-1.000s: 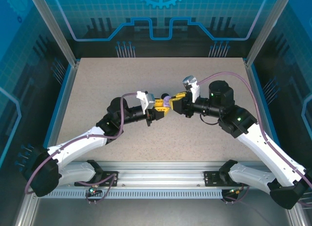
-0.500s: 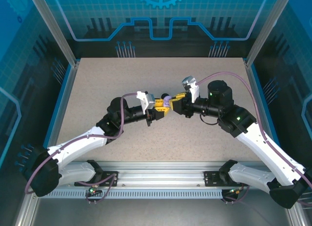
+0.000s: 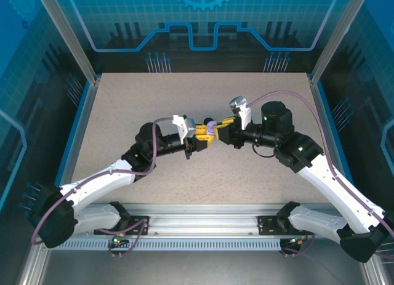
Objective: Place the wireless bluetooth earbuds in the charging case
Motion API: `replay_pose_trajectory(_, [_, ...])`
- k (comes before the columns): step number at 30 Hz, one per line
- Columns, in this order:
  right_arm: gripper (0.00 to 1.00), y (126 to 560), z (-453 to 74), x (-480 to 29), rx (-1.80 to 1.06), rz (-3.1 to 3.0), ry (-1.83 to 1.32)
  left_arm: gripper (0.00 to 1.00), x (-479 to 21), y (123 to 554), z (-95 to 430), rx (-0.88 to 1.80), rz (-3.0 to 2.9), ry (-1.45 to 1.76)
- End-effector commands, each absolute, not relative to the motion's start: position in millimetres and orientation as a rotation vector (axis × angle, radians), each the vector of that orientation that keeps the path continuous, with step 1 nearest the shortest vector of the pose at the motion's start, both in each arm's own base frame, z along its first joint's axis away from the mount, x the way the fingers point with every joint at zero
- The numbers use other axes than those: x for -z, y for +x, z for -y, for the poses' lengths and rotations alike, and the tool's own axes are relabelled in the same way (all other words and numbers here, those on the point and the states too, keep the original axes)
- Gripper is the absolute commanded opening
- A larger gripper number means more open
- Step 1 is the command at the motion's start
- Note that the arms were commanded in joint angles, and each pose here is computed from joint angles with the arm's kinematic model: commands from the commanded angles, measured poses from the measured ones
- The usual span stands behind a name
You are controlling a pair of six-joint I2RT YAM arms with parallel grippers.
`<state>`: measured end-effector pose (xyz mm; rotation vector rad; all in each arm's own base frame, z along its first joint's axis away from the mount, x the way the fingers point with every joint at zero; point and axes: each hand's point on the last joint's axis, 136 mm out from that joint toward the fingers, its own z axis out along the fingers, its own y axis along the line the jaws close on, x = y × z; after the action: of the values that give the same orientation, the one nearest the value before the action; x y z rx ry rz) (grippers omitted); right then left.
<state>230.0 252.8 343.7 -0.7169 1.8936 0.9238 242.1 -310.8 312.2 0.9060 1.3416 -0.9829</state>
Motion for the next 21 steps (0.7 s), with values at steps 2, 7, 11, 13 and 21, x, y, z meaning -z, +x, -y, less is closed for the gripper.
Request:
replay_pose_trajectory(2, [0.25, 229.6, -250.0, -353.6, -0.887, -1.881, -0.722, 0.0, -330.3, 238.9, 312.8, 0.957, -1.268, 0.925])
replay_pose_trajectory(7, [0.25, 226.1, -248.7, -357.8, -0.894, -1.867, -0.723, 0.0, -328.2, 240.4, 312.7, 0.953, -1.276, 0.924])
replay_pose_trajectory(11, [0.25, 223.9, -248.1, -361.4, -0.902, -1.854, -0.727, 0.0, -325.6, 242.1, 313.4, 0.944, -1.286, 0.927])
replay_pose_trajectory(13, [0.25, 223.6, -247.6, -361.5, -0.9, -1.858, -0.726, 0.0, -324.8, 242.5, 313.1, 0.938, -1.291, 0.93])
replay_pose_trajectory(21, [0.25, 219.8, -247.1, -361.7, -0.905, -1.865, -0.742, 0.0, -321.0, 248.0, 311.9, 0.892, -1.318, 0.936])
